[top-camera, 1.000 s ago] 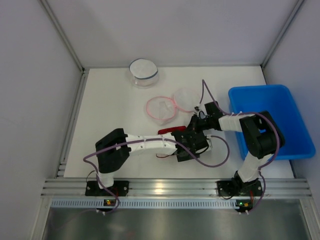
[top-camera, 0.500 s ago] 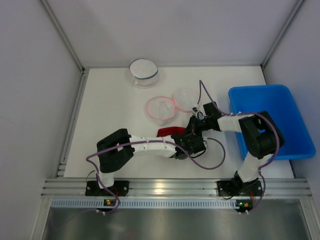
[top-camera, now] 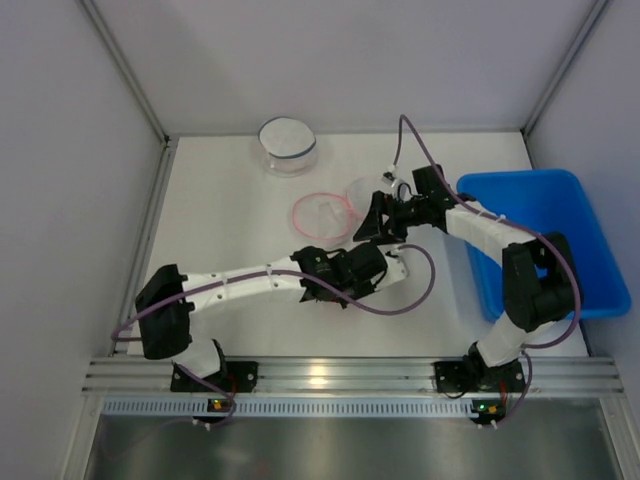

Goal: Place the bra in the laundry bag and zip it closed
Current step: Pick up the bra from the center of the board, then place the bra in the laundry bag.

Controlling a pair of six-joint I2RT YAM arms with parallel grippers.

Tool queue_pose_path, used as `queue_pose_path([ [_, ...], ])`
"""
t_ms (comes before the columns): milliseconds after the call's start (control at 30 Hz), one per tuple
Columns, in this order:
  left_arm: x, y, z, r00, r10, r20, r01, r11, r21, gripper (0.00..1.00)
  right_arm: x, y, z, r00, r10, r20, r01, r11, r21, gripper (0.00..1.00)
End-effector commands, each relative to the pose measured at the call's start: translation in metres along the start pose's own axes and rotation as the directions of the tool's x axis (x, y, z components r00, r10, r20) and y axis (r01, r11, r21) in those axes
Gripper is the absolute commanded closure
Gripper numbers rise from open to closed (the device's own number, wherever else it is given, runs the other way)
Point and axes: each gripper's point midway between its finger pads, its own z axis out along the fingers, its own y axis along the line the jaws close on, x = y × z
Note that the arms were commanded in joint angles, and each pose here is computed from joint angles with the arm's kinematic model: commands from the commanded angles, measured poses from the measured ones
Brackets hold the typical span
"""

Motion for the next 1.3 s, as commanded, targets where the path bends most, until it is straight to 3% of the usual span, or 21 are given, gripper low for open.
queue_pose_path([
  [0, -0.029, 0.014, -0.035, 0.983, -0.14, 0.12, 0.127, 0.986, 0.111, 1.0, -0.02, 0.008, -0.024, 0.992, -0.12, 0.036, 0.118, 0.992, 0.053, 0.17],
  [100, -0.04, 0.037, -0.051, 0.954, -0.243, 0.176, 0.213, 0.962, 0.173, 1.0, -0.043, 0.003, -0.041, 0.984, -0.157, 0.079, 0.149, 0.984, 0.098, 0.1],
  [333, -0.059, 0.071, -0.083, 0.88, -0.396, 0.264, 0.332, 0.908, 0.254, 1.0, -0.091, -0.031, -0.074, 0.972, -0.139, 0.188, 0.096, 0.971, 0.221, 0.08],
  [533, -0.074, 0.148, -0.107, 0.737, -0.577, 0.352, 0.513, 0.817, 0.263, 1.0, -0.107, -0.036, -0.061, 0.974, -0.119, 0.194, 0.085, 0.981, 0.176, 0.13],
  [633, -0.069, 0.183, -0.106, 0.693, -0.616, 0.373, 0.577, 0.785, 0.225, 1.0, -0.108, -0.036, -0.048, 0.98, -0.076, 0.186, 0.048, 0.987, 0.154, 0.19],
  [733, -0.064, 0.21, -0.101, 0.65, -0.659, 0.379, 0.628, 0.746, 0.22, 1.0, -0.106, -0.033, -0.033, 0.98, -0.057, 0.192, 0.031, 0.991, 0.133, 0.21],
  [1000, -0.043, 0.255, -0.062, 0.472, -0.831, 0.294, 0.764, 0.552, 0.333, 1.0, -0.115, -0.032, 0.015, 0.976, -0.107, 0.188, 0.074, 0.982, 0.173, 0.26],
  [1133, -0.04, 0.263, -0.049, 0.447, -0.846, 0.289, 0.788, 0.526, 0.321, 1.0, -0.13, -0.033, 0.018, 0.973, -0.117, 0.2, 0.08, 0.98, 0.185, 0.28],
  [1267, -0.027, 0.264, -0.022, 0.455, -0.852, 0.26, 0.82, 0.515, 0.249, 1.0, -0.132, -0.027, 0.02, 0.974, -0.106, 0.201, 0.075, 0.985, 0.156, 0.28],
])
